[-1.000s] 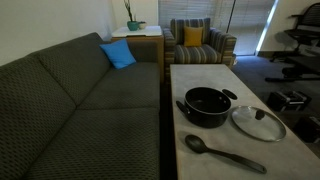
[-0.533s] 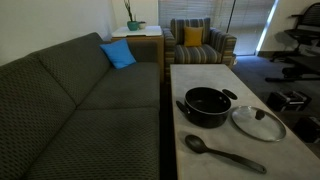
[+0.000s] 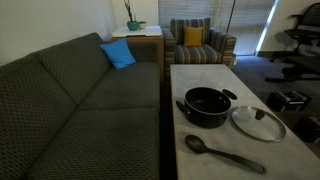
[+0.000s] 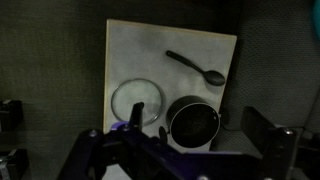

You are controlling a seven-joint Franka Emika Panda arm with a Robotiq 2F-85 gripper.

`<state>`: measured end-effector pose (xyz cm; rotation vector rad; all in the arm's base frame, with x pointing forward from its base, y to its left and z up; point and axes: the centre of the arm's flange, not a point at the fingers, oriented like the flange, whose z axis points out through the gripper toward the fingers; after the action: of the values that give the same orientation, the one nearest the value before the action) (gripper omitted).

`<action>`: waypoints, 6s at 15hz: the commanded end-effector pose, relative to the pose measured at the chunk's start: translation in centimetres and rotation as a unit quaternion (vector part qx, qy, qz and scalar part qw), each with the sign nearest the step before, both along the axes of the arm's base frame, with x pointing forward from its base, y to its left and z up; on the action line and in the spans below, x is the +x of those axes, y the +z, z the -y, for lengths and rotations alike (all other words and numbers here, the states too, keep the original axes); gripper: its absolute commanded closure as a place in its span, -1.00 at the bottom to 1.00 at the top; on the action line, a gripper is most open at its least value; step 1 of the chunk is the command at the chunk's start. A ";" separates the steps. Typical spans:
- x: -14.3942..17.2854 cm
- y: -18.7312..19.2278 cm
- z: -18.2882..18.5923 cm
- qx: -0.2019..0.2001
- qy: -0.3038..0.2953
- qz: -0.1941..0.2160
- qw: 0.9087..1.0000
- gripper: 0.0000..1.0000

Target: Pick up the glass lid from the table and put it on the black pot.

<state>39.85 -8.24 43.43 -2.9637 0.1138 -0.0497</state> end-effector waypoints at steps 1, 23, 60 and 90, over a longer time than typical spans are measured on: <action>1.7 -3.2 -1.0 -0.044 0.018 0.045 0.998 -1.00; 11.6 -19.4 0.6 -0.034 0.087 0.030 0.995 -1.00; 25.4 -41.1 -6.9 -0.008 -0.142 -0.017 0.990 -1.00; 28.9 -57.9 -0.9 -0.090 -0.400 -0.181 0.894 -1.00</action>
<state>66.95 -6.82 -11.21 -2.8425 1.4414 0.3512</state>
